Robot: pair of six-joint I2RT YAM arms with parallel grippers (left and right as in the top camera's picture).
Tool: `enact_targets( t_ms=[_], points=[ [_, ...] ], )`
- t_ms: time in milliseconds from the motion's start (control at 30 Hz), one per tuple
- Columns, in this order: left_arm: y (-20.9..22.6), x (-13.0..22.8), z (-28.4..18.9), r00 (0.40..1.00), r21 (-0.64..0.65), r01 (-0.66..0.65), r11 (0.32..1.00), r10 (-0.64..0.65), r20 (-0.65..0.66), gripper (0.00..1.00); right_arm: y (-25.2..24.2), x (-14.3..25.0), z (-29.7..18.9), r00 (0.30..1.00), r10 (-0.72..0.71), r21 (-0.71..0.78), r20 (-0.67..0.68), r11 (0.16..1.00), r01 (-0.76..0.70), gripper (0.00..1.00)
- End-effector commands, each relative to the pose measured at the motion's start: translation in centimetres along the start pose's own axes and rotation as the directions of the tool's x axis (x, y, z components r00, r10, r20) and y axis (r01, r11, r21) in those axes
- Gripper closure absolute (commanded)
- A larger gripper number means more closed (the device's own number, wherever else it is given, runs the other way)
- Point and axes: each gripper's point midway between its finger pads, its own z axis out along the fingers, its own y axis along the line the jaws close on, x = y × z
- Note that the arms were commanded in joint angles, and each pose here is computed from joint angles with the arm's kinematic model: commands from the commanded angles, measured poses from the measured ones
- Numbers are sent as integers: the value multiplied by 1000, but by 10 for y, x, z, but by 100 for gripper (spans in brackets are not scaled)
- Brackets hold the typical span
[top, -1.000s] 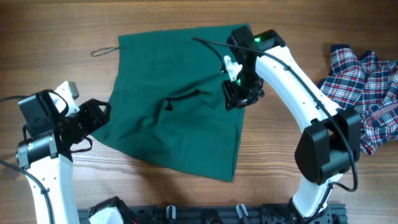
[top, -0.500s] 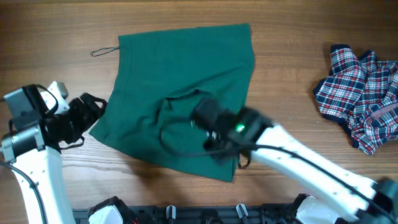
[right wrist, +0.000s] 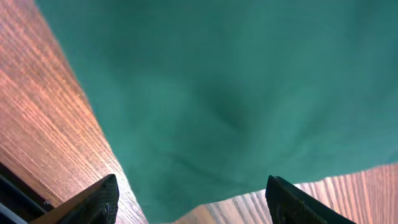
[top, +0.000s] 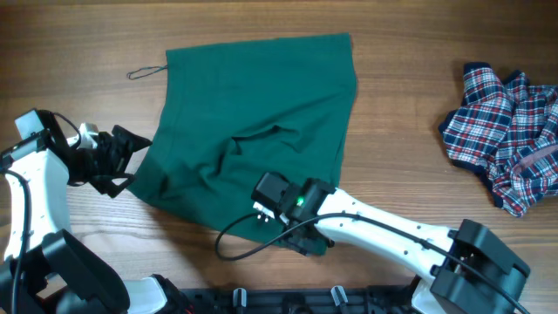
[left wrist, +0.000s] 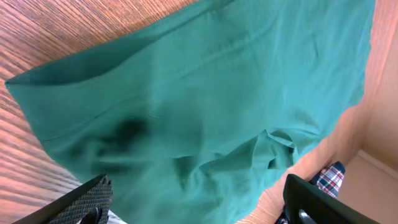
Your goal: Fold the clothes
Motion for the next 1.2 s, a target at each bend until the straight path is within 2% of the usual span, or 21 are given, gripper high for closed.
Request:
enact_targets(
  t_ms=[0, 133, 200, 300, 400, 467, 533, 667, 700, 733, 833, 900, 933, 1000, 1067, 1167],
  points=[
    [5, -11, -9, 998, 20, 48, 999, -48, 31, 10, 21, -3, 12, 993, -119, 22, -23, 993, 119, 23],
    [18, -22, -16, 994, 9, 85, 996, -85, 70, 9, 54, -5, 12, 971, -237, 32, -20, 971, 237, 21],
    [19, -22, -17, 994, 9, 87, 996, -88, 71, 9, 48, -5, 22, 979, -198, 100, -46, 974, 201, 16],
    [19, -21, -17, 994, 8, 89, 996, -90, 68, 8, 41, 5, 51, 980, -159, 130, -118, 976, 174, 16],
    [20, -19, -17, 994, 5, 95, 995, -95, 60, 8, 31, 8, 55, 986, -96, 188, -135, 975, 120, 16],
    [20, -17, -17, 994, 2, 100, 995, -100, 54, 8, 19, 8, 54, 990, -53, 242, -129, 967, 83, 20],
    [20, -17, -17, 994, 2, 100, 995, -100, 54, 8, 2, 8, 51, 992, -10, 310, -123, 950, 48, 25],
    [21, -17, -17, 994, 1, 101, 995, -101, 52, 8, -26, 6, 52, 993, 71, 342, -98, 939, -34, 47],
    [21, -16, -17, 993, 1, 103, 995, -102, 50, 8, -29, 7, 52, 991, 82, 342, -102, 939, -42, 60],
    [21, -16, -17, 993, 0, 104, 995, -104, 48, 8, -29, 9, 52, 991, 82, 341, -108, 939, -41, 68],
    [21, -15, -17, 993, -1, 106, 994, -105, 45, 10, -20, 2, 44, 995, 55, 338, -85, 941, -23, 80],
    [21, -14, -17, 993, -3, 109, 994, -108, 41, 16, -15, -6, 32, 998, 36, 332, -49, 943, -18, 95],
    [23, -9, -16, 994, -10, 110, 994, -110, 24, 20, -13, -9, 24, 999, 30, 327, -24, 945, -20, 96],
    [36, 9, -13, 988, -72, 151, 986, -153, -30, 21, -12, -14, 11, 999, 32, 315, 26, 948, -39, 95],
    [58, 12, 6, 975, -99, 221, 970, -223, -14, 11, -12, -17, 5, 998, 36, 311, 55, 949, -51, 95],
    [79, 0, 27, 971, -94, 237, 967, -233, 56, 9, -7, -18, 6, 998, 36, 283, 55, 958, -50, 94]
  ],
)
